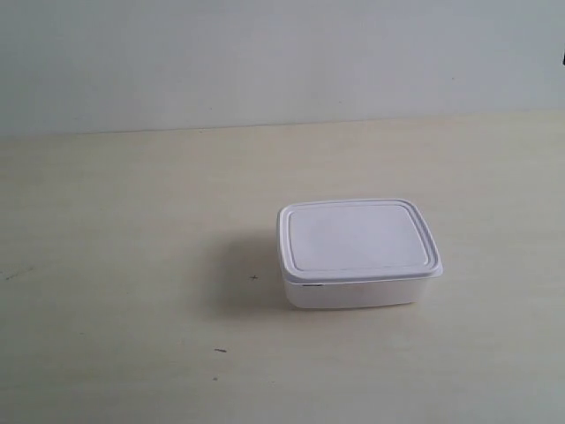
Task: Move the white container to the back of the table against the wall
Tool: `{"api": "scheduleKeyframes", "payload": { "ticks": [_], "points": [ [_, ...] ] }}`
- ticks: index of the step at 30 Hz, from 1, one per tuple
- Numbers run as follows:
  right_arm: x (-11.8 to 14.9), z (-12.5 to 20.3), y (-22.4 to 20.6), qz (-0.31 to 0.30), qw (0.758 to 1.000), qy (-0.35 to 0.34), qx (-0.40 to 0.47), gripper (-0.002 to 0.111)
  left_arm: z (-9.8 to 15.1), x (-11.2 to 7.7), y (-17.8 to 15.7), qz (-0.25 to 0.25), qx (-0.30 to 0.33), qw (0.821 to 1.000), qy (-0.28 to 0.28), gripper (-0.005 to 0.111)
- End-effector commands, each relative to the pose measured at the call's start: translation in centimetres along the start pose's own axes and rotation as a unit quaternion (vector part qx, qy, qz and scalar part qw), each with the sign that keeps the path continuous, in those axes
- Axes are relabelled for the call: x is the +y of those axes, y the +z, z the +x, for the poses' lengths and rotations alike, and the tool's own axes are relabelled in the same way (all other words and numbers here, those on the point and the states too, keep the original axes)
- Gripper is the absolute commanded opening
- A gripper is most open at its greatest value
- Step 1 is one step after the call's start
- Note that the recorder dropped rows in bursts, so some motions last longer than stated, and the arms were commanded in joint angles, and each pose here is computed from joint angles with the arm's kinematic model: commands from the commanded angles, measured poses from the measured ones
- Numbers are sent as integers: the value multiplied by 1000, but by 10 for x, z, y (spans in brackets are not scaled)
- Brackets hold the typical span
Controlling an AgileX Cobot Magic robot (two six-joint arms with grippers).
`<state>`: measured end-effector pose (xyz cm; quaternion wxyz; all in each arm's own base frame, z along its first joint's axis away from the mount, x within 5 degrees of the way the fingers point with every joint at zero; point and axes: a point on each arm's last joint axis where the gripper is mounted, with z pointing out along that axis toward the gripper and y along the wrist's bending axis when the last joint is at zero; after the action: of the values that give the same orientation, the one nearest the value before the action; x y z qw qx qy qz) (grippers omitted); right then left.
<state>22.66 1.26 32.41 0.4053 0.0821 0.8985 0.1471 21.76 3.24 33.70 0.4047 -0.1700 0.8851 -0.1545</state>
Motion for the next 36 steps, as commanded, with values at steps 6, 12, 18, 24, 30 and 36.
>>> {"api": "scheduleKeyframes", "payload": {
  "ticks": [6,12,18,24,30,36],
  "points": [
    [21,-15,11,-89,992,33,81,0,20,-74,33,117,17,988,99,0],
    [48,7,41,-144,964,8,224,0,83,-137,71,180,139,962,151,0],
    [54,40,65,-131,939,-43,315,0,151,-178,100,196,228,937,177,0],
    [27,90,90,-91,920,-41,380,0,201,-198,115,194,270,925,187,0],
    [14,112,119,-70,918,-31,388,0,228,-211,147,173,303,916,199,0],
    [6,124,147,-56,919,-11,390,0,242,-221,181,158,317,910,214,0]
  ]
}}
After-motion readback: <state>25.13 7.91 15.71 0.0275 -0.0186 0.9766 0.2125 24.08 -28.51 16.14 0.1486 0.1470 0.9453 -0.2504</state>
